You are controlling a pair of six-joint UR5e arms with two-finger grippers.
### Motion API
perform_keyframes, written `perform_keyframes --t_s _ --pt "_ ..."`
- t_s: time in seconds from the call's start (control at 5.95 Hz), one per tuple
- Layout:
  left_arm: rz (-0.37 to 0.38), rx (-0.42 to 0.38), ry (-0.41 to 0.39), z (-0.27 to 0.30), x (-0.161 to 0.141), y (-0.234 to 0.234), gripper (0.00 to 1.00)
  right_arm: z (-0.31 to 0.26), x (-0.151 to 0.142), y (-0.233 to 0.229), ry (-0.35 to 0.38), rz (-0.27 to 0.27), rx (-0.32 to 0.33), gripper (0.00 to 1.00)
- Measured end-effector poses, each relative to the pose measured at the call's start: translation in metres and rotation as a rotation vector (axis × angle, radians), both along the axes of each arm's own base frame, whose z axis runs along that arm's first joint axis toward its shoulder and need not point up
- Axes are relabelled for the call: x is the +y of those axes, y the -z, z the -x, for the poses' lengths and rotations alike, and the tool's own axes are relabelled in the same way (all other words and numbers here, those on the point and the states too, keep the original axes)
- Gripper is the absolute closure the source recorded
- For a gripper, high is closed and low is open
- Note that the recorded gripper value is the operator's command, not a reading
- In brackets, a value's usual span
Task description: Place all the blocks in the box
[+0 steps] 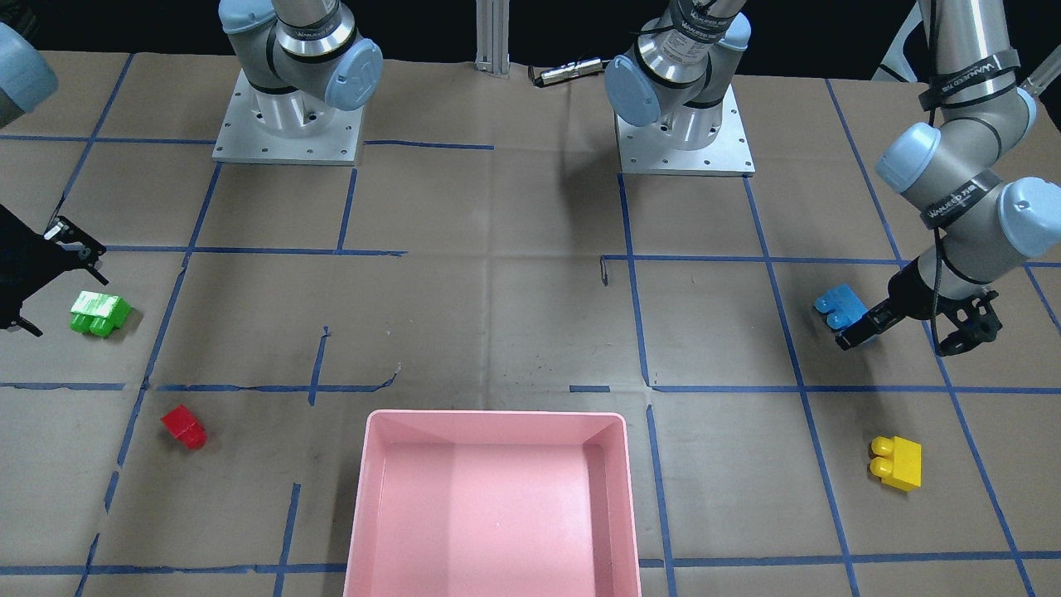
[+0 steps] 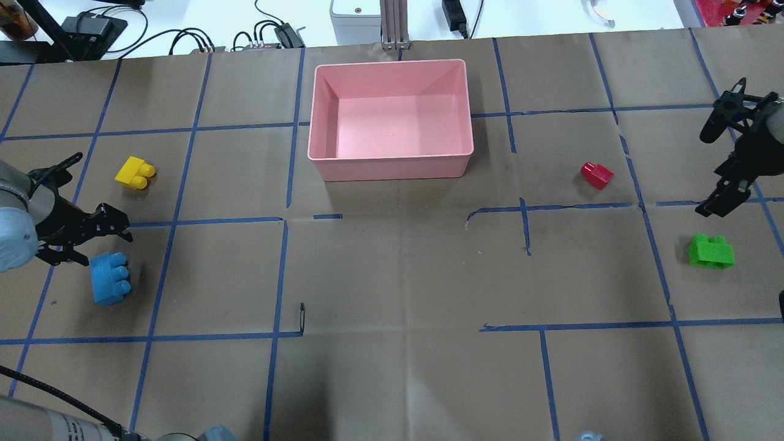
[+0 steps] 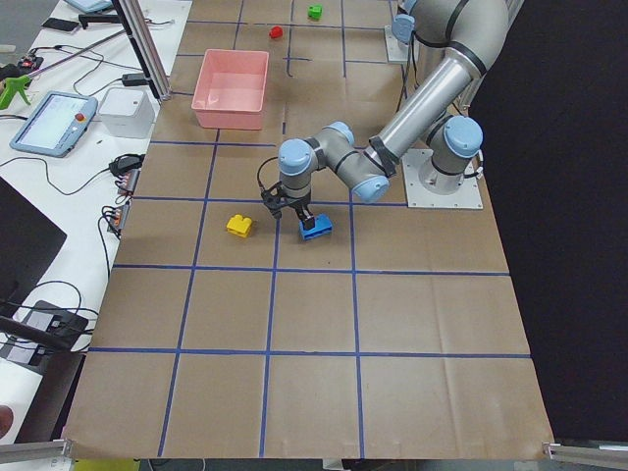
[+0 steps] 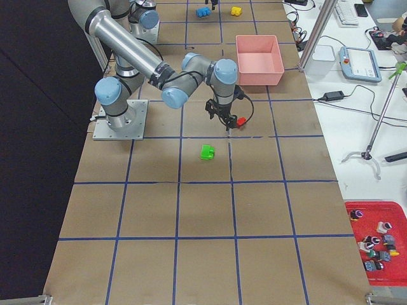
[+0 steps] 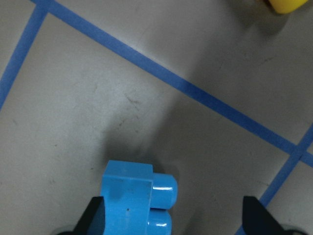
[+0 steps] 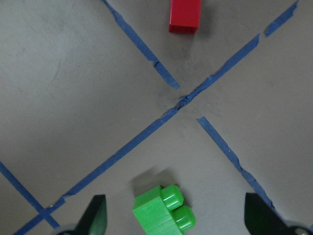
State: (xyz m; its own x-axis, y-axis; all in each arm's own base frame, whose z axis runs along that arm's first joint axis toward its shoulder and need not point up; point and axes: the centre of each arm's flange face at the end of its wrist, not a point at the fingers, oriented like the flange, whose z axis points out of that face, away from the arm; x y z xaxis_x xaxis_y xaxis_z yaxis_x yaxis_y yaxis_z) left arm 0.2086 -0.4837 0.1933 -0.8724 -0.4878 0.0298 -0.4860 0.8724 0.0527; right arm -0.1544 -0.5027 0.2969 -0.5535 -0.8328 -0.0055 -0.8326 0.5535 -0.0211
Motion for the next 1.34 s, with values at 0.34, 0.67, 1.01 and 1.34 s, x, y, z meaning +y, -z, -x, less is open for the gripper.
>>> perform_keyframes --t_s 0.34,0.67,1.01,1.34 --pt "-0.014 -0.023 0.016 -0.006 0.011 0.019 0.01 0.011 0.006 0.029 -0.164 -0.023 -0.036 0.0" --pt "-0.016 -0.03 0.024 -0.006 0.019 0.022 0.02 0.033 0.025 0.053 -0.192 -0.025 -0.081 0.0" --pt "-0.022 -0.027 0.03 -0.003 0.024 0.023 0.17 0.047 0.039 0.071 -0.199 -0.018 -0.087 0.0" --pt "-0.026 -0.028 0.046 -0.001 0.03 0.021 0.25 0.054 0.044 0.08 -0.224 0.003 -0.071 0.0"
